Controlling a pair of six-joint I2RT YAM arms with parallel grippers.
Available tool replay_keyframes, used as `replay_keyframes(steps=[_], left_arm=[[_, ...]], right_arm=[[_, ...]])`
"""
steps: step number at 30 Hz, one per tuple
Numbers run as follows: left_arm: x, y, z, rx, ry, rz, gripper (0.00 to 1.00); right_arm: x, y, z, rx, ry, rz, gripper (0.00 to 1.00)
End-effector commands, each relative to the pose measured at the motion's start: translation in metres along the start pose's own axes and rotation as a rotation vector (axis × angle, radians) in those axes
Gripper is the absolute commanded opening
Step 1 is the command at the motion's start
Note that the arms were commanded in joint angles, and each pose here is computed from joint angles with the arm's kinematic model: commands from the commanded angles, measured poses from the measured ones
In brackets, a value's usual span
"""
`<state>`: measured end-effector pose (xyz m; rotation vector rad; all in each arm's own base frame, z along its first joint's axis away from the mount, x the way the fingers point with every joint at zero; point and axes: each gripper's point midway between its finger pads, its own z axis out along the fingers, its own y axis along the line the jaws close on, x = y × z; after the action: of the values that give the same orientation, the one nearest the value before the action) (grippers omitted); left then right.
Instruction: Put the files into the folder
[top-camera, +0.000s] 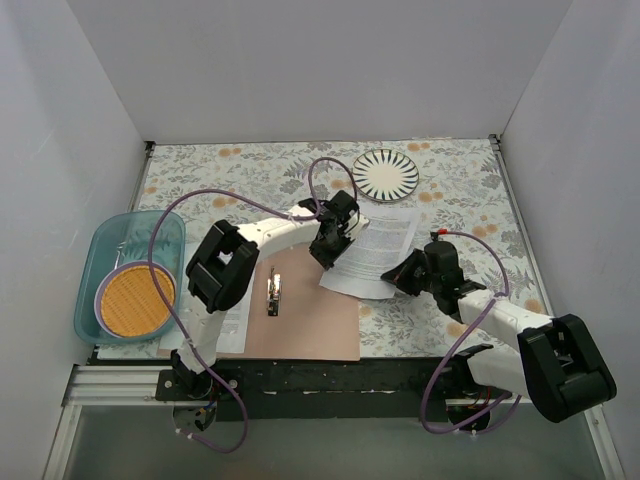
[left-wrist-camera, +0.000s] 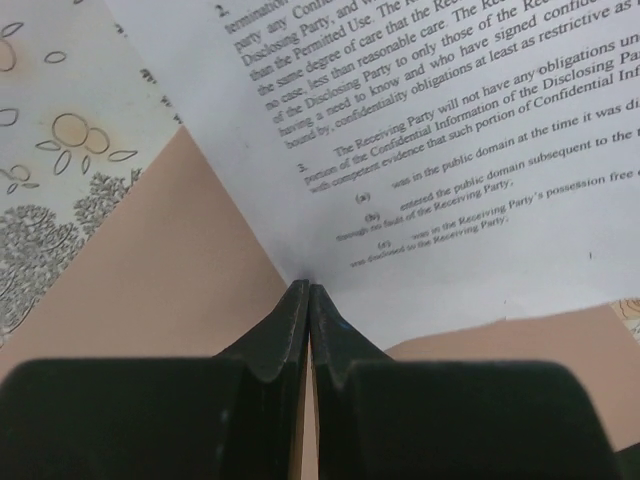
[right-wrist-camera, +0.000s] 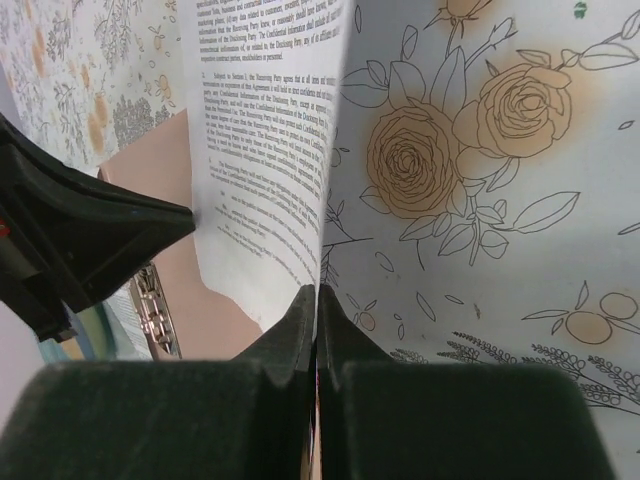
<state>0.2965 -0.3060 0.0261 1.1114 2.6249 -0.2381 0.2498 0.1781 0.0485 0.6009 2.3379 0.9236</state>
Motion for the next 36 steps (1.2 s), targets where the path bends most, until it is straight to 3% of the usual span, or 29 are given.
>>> replay_keyframes(steps=[1,3,8,11,12,17,23,27,36], left_arm=[[-0.030,0.007,-0.048,-0.023,-0.049,0.001,0.00],[-0.052,0.013,-0.084,-0.028,-0.133,-0.008,0.03],[-0.042,0.057,-0.133,-0.083,-0.178,-0.049,0.07],[-0.001,0.095,-0.132,-0.110,-0.136,-0.108,0.05],[0.028,0.100,-0.118,-0.106,-0.071,-0.126,0.04],[0.092,0.130,-0.111,-0.152,-0.045,-0.133,0.00],[0.134,0.102,-0.092,-0.012,0.010,-0.103,0.00],[0.142,0.079,-0.087,0.114,0.004,-0.077,0.00],[0.156,0.062,-0.067,0.190,-0.036,-0.037,0.00]], right_arm=[[-0.002,0.000,-0.003,0.001,-0.009,-0.045,0.01],[-0.001,0.005,-0.002,-0.020,-0.002,-0.054,0.01],[0.003,0.016,-0.002,-0.071,0.037,-0.086,0.01],[0.005,0.026,-0.003,-0.103,0.057,-0.111,0.01],[0.007,0.028,-0.003,-0.111,0.069,-0.120,0.01],[0.014,0.041,-0.004,-0.130,0.112,-0.160,0.01],[0.017,0.048,-0.006,-0.135,0.129,-0.174,0.01],[0.020,0.057,-0.009,-0.153,0.145,-0.186,0.01],[0.043,0.052,-0.011,-0.179,0.242,-0.171,0.01]])
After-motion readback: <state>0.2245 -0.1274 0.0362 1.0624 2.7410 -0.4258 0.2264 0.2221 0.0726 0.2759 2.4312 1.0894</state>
